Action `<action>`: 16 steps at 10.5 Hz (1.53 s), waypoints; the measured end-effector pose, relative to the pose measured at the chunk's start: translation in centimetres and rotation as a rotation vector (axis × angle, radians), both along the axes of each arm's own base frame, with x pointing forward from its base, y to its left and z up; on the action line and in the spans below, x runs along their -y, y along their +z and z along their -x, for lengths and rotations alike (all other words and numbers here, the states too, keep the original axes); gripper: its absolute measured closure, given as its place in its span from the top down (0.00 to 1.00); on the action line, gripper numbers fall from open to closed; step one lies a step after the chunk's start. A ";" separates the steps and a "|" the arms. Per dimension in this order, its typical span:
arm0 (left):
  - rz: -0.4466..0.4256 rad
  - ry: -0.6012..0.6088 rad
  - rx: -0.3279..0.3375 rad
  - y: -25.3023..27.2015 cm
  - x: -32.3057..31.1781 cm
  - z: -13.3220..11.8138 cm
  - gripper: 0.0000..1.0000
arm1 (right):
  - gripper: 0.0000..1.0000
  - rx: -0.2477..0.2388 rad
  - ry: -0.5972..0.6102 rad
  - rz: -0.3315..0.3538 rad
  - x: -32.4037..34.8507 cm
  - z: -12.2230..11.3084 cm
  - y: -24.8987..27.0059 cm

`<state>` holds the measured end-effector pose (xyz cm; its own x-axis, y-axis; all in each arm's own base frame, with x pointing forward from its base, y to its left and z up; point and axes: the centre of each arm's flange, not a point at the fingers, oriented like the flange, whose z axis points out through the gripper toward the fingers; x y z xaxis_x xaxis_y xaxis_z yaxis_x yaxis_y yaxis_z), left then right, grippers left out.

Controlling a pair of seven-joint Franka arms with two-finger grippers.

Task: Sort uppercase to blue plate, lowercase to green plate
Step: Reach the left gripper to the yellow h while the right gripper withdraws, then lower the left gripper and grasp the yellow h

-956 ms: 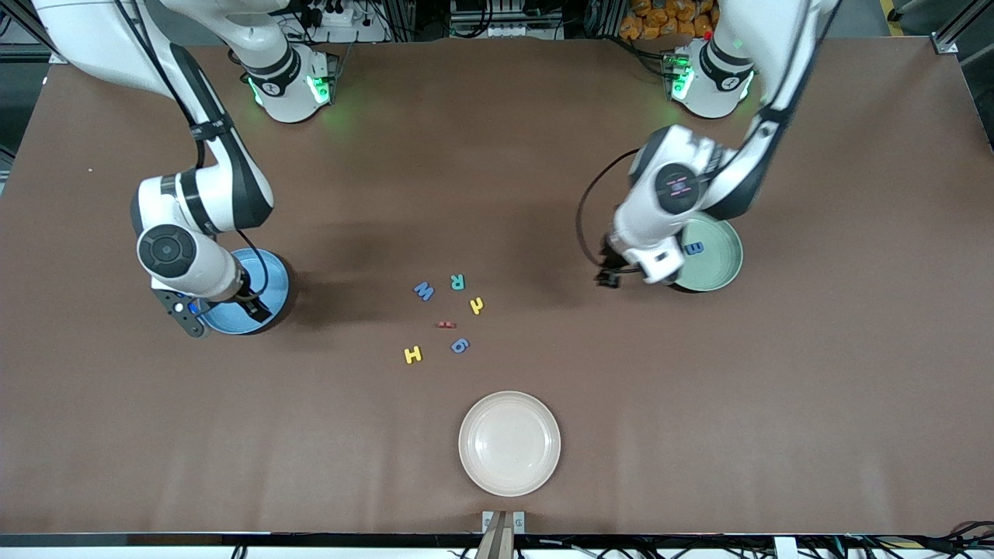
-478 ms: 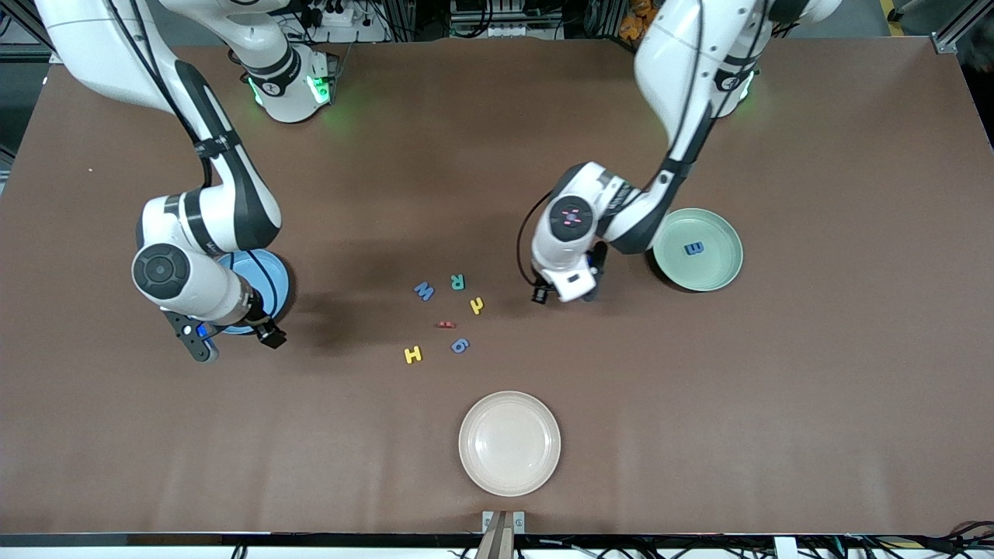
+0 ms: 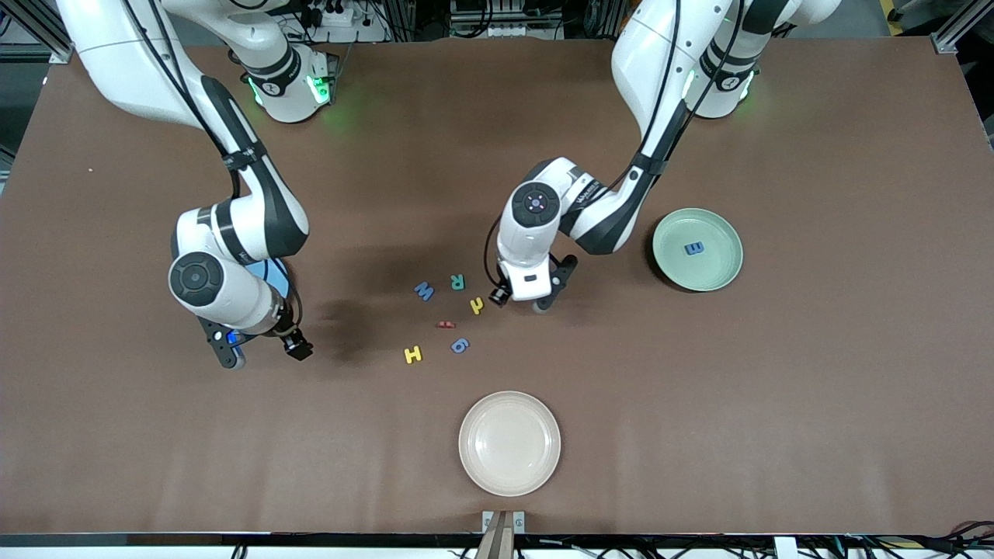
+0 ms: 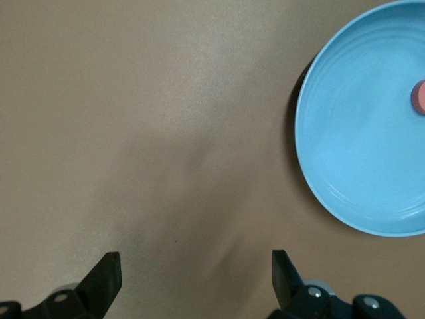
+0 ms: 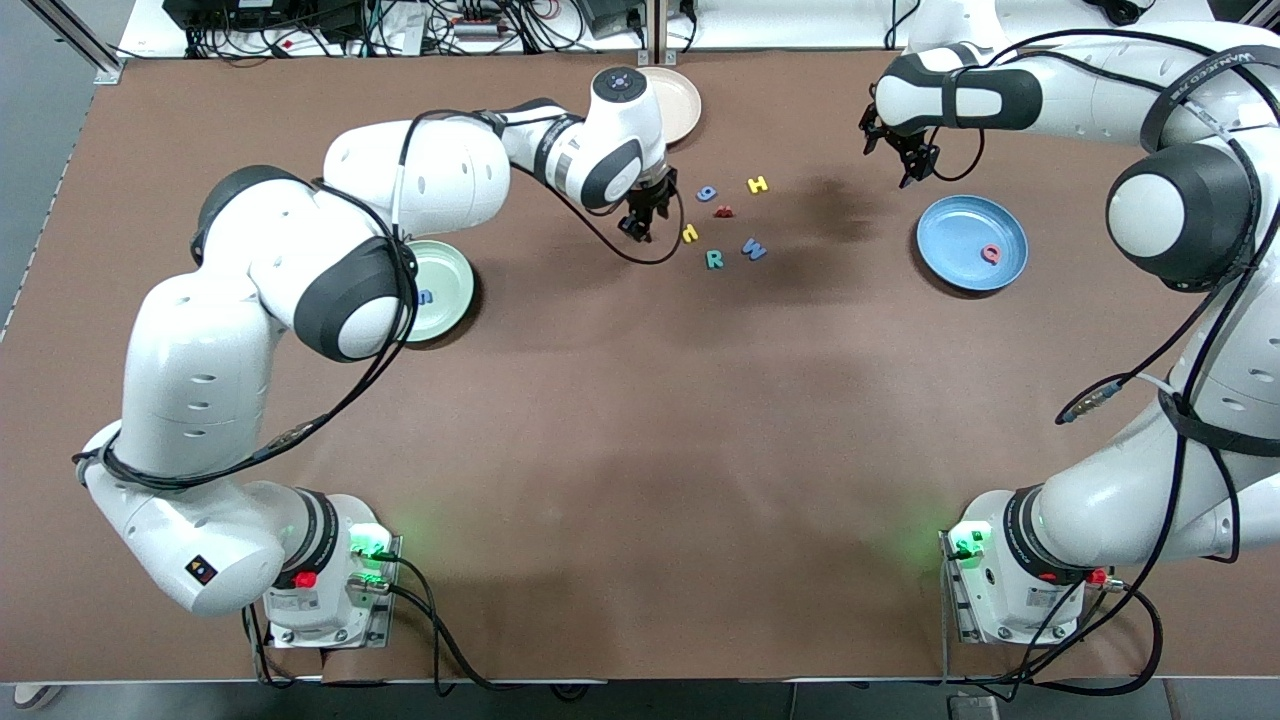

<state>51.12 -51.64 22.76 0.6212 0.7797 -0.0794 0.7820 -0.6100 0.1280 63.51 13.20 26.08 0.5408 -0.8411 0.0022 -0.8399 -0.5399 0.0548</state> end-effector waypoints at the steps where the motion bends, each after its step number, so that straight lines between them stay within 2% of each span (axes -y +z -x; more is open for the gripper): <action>1: -0.001 -0.079 0.011 -0.3 1.1 0.5 0.57 | 1.00 0.001 -0.006 -0.001 0.1 -0.1 0.1; 4: -0.018 -0.337 0.034 -2.3 2.9 1.7 0.57 | 1.00 0.008 -0.029 -0.002 0.9 -0.4 0.3; 6: -0.019 -0.439 0.075 -2.2 3.0 0.3 0.57 | 1.00 0.020 -0.064 -0.031 0.9 -1.0 1.0; 8: -0.014 -0.437 0.135 -1.1 2.6 -2.4 0.56 | 1.00 0.035 -0.079 -0.046 1.0 -1.8 1.6; 9: -0.010 -0.434 0.145 -1.4 2.7 -2.9 0.56 | 1.00 0.040 -0.086 -0.049 1.2 -2.1 1.7; 12: -0.004 -0.349 0.122 -4.3 3.8 -2.0 0.55 | 1.00 0.050 -0.105 -0.053 2.2 -2.9 1.8; 14: 0.009 -0.281 0.115 -4.3 4.4 -2.0 0.55 | 1.00 0.054 -0.107 -0.055 2.3 -3.3 1.8; 16: -0.002 -0.265 0.089 -4.5 4.6 -1.7 0.55 | 1.00 0.055 -0.108 -0.055 2.3 -3.5 1.6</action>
<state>52.78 -56.23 18.27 0.8082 0.5888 -0.0135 0.5804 -0.7923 0.1878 67.00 10.92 27.71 0.4478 -0.8939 -0.0190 -0.8941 -0.4475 -0.0199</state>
